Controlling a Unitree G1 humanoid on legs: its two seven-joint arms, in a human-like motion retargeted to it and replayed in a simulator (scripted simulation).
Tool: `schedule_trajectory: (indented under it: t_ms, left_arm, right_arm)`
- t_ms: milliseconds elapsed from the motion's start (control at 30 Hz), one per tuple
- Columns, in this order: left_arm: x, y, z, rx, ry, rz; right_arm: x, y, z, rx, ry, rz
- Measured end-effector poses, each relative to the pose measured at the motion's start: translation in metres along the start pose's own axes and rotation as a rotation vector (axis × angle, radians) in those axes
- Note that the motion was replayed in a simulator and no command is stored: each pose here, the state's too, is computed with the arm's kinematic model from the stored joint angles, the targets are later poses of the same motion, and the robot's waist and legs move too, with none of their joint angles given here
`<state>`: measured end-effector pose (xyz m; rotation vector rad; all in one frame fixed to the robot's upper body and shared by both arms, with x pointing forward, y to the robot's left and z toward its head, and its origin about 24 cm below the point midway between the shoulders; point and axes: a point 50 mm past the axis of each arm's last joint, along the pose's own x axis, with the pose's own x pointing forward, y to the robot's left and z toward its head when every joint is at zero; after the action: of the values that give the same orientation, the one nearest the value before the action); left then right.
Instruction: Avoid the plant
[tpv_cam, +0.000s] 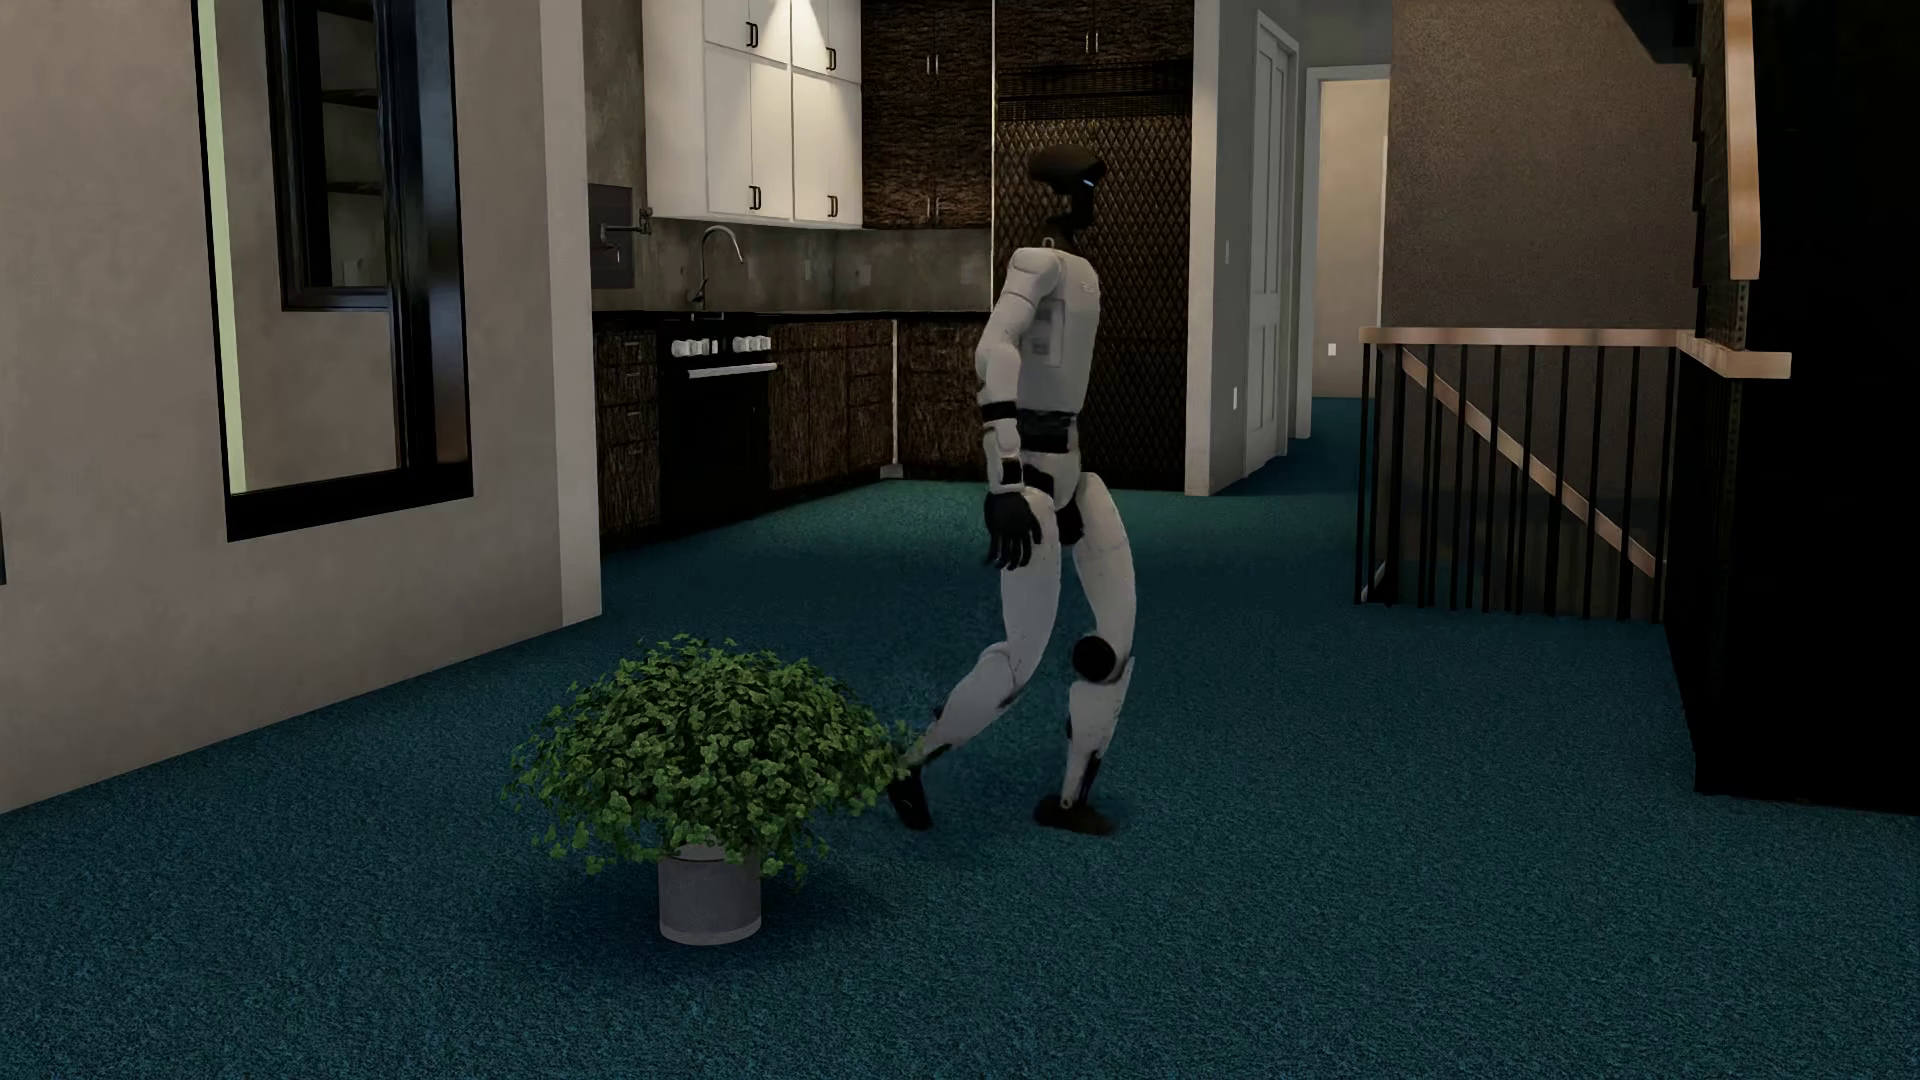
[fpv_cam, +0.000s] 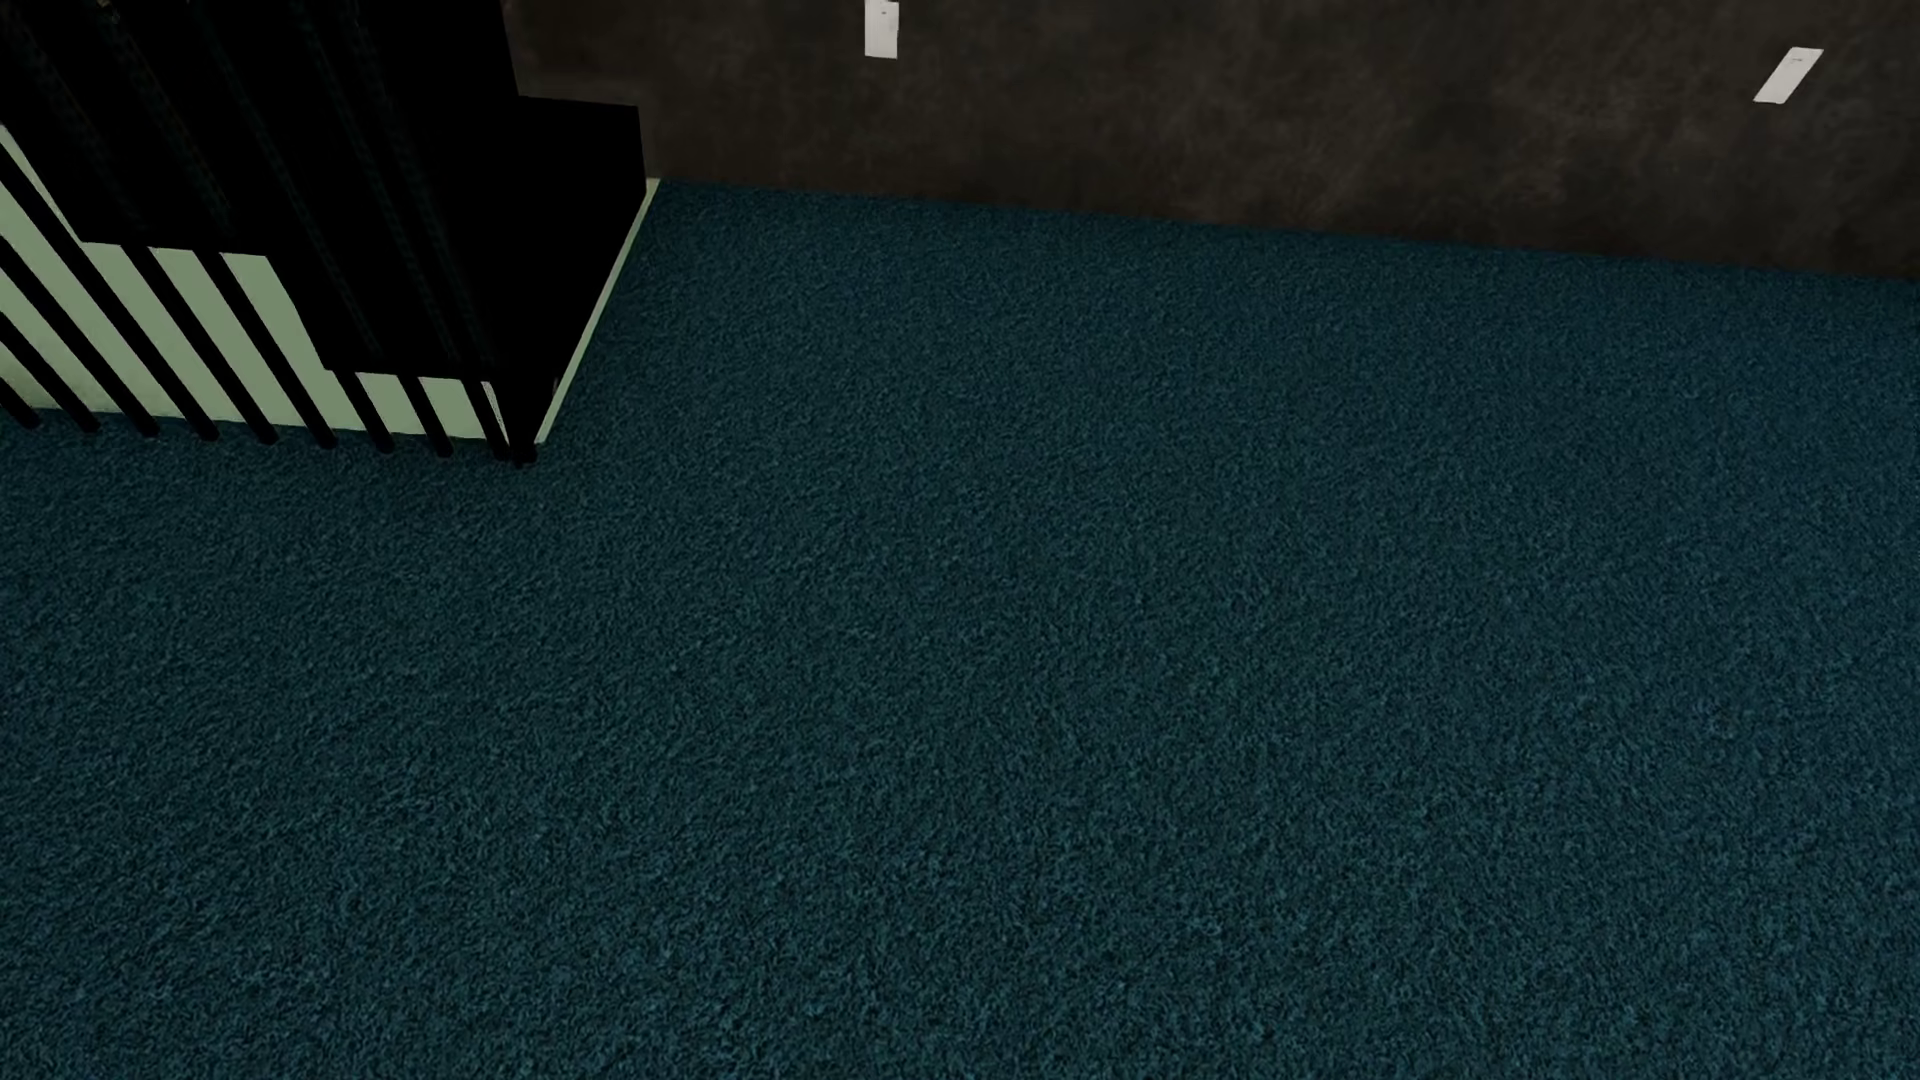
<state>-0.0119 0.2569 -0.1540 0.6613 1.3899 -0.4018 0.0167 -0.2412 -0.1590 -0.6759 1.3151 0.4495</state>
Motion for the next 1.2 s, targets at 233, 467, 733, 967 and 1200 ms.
schedule_trajectory:
  t_ms: [233,467,733,967,1200]
  left_arm:
    - [-0.008,0.026,-0.017,-0.025,0.024,0.073]
    - [-0.006,0.059,0.022,-0.156,-0.113,0.189]
    - [0.001,-0.003,0.03,-0.039,-0.119,0.001]
    - [-0.002,-0.016,-0.004,0.031,0.008,-0.048]
    - [-0.011,0.027,-0.021,-0.016,0.027,0.075]
  right_arm:
    - [-0.009,-0.008,-0.003,0.066,-0.052,-0.041]
    - [-0.009,0.012,-0.023,-0.002,0.038,0.03]
    - [-0.005,-0.04,0.015,0.074,-0.089,-0.122]
    - [-0.003,-0.037,0.026,0.068,-0.118,-0.111]
    - [-0.007,-0.006,-0.021,-0.031,0.045,-0.008]
